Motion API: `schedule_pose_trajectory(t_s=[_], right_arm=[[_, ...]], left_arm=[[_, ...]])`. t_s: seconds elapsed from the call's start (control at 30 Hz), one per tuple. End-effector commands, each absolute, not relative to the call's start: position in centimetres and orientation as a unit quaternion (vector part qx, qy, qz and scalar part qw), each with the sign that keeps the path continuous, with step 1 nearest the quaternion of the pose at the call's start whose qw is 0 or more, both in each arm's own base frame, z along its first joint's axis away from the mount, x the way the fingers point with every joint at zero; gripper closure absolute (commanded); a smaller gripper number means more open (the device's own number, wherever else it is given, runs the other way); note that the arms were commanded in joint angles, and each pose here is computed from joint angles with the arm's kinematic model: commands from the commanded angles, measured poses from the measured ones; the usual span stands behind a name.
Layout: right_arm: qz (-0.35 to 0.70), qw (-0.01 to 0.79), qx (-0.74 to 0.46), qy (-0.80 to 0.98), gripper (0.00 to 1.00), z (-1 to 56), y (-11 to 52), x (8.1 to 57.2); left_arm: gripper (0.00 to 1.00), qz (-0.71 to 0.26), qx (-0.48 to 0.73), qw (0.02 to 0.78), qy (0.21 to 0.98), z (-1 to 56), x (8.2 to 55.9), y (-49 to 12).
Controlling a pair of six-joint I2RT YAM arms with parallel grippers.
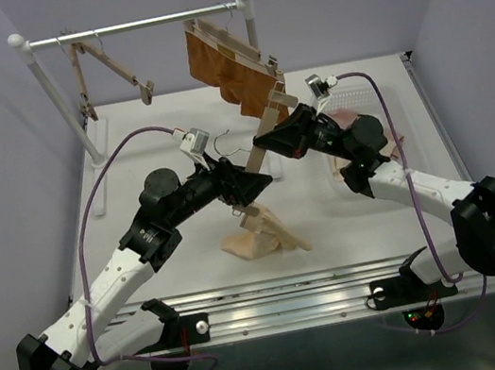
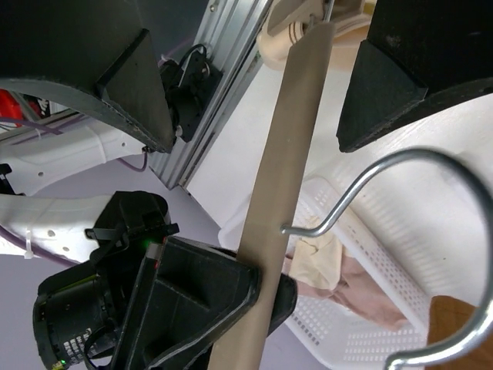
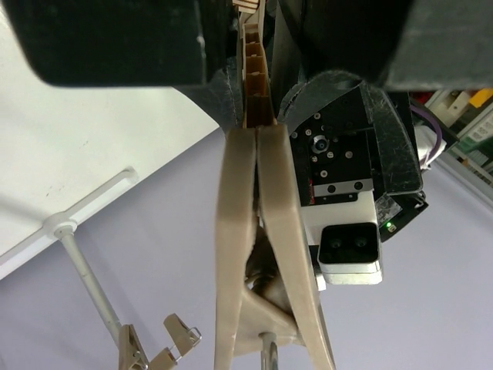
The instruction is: Remove the underwear clipped to the hanger
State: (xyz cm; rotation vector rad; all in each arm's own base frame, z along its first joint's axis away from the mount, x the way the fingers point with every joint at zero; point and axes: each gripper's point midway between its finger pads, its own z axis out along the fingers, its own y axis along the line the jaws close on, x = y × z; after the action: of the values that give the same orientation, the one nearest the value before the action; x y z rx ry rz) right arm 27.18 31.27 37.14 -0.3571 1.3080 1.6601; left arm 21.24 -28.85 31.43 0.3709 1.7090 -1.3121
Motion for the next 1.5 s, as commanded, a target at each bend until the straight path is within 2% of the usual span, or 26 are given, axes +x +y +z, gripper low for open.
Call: schedule_pose_trajectory(t_s=[0.0, 0.4, 0.93, 1.13, 1.3, 1.47], right_arm=[[0.677, 0.516, -0.156, 0.501, 0.99, 39.7, 30.4, 26.3], [0.679, 0.523, -0.17, 0.486, 0.99, 40.8, 30.1, 26.0], [0.688, 0.541, -0.189, 0.446, 0.99, 42.5, 30.2, 26.3], [0.698, 0.521, -0.189, 0.454, 0.99, 41.5, 30.9, 26.9], [0.684, 0.52, -0.168, 0.483, 0.99, 40.3, 31.2, 28.3], [0.673, 0.523, -0.148, 0.502, 0.99, 39.3, 31.3, 29.5]], left_arm=[[0.01, -0.509, 0.14, 0.496, 0.69, 32.0, 21.3, -27.3], [0.01, -0.449, 0.106, 0.473, 0.75, 28.1, 21.2, -24.9], [0.01, -0.511, 0.124, 0.447, 0.724, 28.2, 18.2, -25.3], [0.02, -0.518, 0.128, 0.453, 0.714, 28.9, 18.0, -25.3], [0.11, -0.525, 0.134, 0.453, 0.708, 29.4, 17.6, -25.4], [0.34, -0.525, 0.137, 0.452, 0.708, 29.6, 17.4, -25.3]])
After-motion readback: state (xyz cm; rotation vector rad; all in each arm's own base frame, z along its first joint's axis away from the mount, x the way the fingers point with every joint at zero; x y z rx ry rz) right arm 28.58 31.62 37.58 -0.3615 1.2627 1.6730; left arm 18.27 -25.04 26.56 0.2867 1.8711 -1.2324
